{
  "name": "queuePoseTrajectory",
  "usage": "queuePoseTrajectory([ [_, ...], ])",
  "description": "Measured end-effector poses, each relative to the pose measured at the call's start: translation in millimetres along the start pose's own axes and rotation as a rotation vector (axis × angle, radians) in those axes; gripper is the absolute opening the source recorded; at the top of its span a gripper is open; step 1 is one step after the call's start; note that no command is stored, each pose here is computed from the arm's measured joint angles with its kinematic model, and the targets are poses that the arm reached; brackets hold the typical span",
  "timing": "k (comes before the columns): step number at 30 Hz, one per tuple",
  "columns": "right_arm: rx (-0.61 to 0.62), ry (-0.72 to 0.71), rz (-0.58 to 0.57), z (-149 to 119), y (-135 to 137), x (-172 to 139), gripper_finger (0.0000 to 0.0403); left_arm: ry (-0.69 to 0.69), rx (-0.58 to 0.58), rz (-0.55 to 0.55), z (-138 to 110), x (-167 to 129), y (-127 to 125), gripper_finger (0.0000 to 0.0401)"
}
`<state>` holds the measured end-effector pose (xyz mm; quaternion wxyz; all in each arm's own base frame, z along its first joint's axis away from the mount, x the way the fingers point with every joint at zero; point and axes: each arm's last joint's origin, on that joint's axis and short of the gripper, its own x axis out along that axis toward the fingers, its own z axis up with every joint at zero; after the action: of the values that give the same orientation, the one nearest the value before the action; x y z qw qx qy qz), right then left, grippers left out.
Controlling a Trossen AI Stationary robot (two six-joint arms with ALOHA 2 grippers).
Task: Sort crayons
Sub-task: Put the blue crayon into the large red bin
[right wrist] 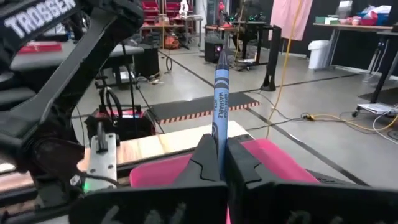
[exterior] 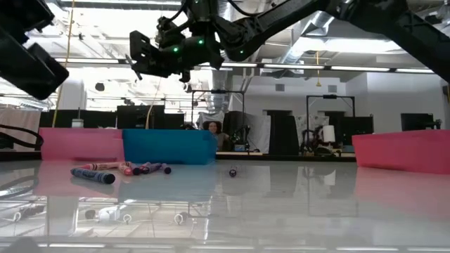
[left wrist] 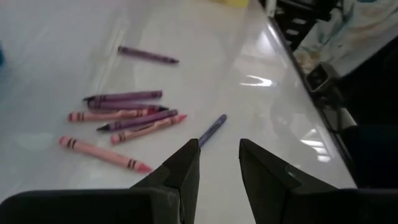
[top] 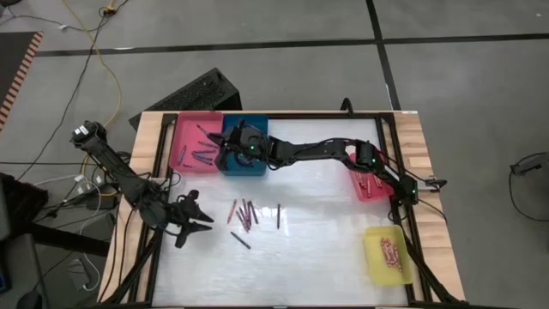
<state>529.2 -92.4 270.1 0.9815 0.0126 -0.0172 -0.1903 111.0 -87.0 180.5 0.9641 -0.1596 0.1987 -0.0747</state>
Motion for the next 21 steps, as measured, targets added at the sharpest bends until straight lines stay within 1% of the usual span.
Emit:
queuePoseTrajectory([
  [4, -0.009, -0.016, 0.007, 1, -4, 1, 0.0002, -0.031, 0.028, -0.028, 4, -4, 0, 0.0102],
  [7, -0.04, -0.029, 0.012, 3, -6, 1, 0.0002, -0.06, 0.037, -0.051, 8, -9, 0, 0.0102],
  [13, -0.076, -0.053, 0.029, 5, -5, 1, 0.0002, -0.124, 0.058, -0.137, 17, -20, 0, 0.0102],
  [18, -0.095, -0.081, 0.028, 7, -5, 1, 0.0002, -0.185, 0.086, -0.155, 22, -28, 2, 0.0102],
  [21, -0.077, -0.121, 0.025, 2, -6, 6, 0.0002, -0.21, 0.097, -0.153, 24, -31, 3, 0.0102],
])
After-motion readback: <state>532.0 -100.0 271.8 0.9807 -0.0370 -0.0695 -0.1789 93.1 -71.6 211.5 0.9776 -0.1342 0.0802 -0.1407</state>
